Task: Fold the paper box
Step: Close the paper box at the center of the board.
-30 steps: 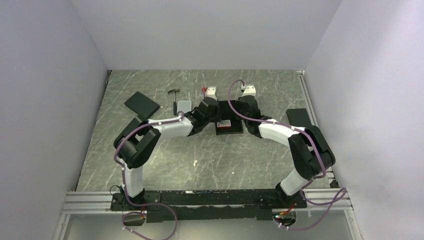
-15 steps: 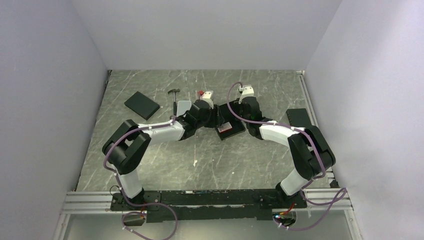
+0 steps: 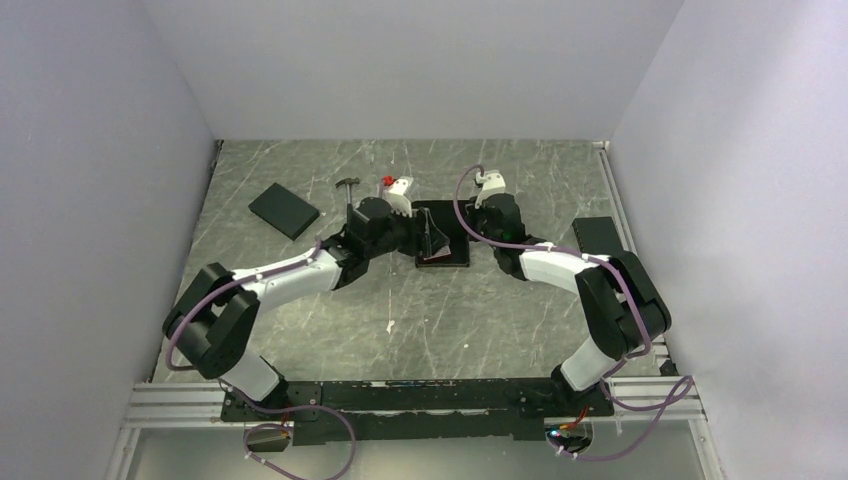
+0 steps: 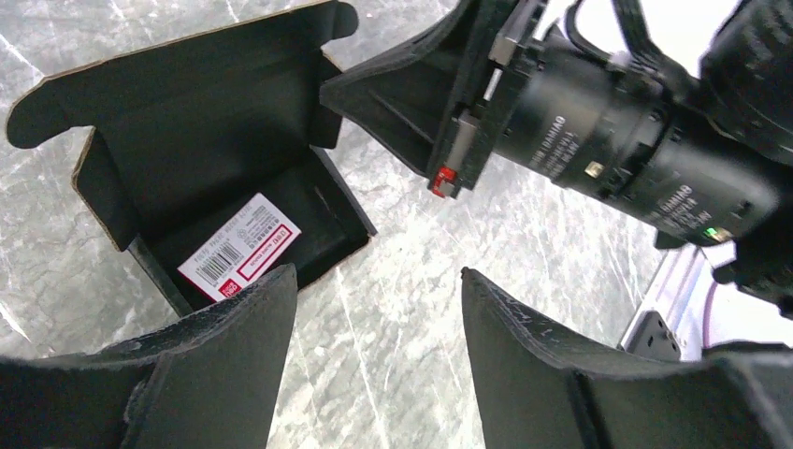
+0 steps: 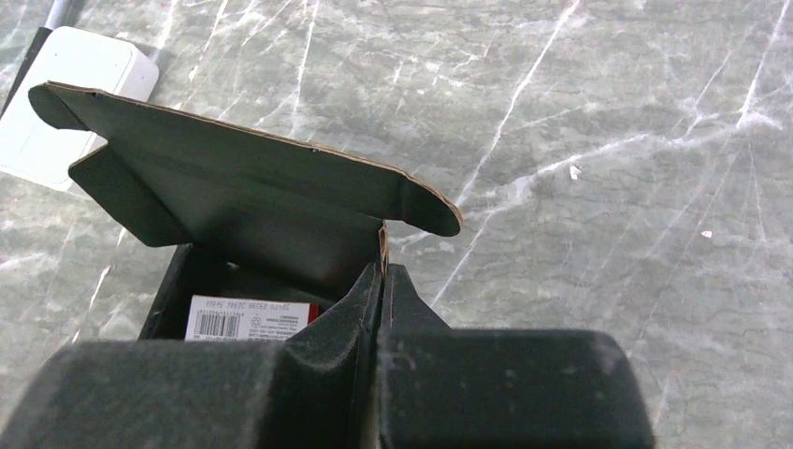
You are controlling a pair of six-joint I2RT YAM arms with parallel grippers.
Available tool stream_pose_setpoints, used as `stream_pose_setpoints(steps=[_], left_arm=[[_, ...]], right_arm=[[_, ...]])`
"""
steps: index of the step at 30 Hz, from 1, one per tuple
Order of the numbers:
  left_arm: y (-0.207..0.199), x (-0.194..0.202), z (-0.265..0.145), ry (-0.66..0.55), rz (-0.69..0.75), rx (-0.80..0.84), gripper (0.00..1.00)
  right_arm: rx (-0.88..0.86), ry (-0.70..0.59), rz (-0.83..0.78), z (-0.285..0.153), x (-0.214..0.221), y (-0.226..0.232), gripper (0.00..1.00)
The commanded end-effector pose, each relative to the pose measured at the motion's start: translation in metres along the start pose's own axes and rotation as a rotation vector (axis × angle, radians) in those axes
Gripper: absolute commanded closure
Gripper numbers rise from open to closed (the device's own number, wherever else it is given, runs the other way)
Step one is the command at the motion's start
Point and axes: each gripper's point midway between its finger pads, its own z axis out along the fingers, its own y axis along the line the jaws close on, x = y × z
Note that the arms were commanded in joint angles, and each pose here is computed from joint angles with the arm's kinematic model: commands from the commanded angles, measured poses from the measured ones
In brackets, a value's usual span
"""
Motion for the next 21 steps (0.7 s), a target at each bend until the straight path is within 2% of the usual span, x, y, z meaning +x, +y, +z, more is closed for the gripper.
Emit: stream_pose_setpoints(steps=[1,6,8,15,17,21], left_arm=[[-0.014,-0.012,-0.02,-0.022,0.068,0.113,0.31],[0.013,-0.007,-0.044,-0.003,0.111,0.087,0.31],[0.04,-0.01,-0.055,-0.008,0.108,0.029,0.31],[0.112,-0.029,-0.081,-0.13,0.127,-0.155,0.34],[0.124,-0.033,-0.077,-0.139,0.114,-0.159,0.38],[0.138,-0.032,-0.051,-0.074,0.069,-0.059,0.54]], right_arm=[[-0.051,-0.095,0.004,-0.005,-0.028,0.008,1.0],[-0.078,-0.103,-0.013,-0.006,-0.03,0.008,1.0],[-0.106,-0.103,-0.028,-0.006,-0.029,0.01,1.0],[-0.156,-0.109,-0.066,-0.005,-0.031,0.009,1.0],[-0.173,-0.11,-0.072,-0.006,-0.031,0.009,1.0],[-0.186,-0.103,-0.073,-0.004,-0.03,0.009,1.0]])
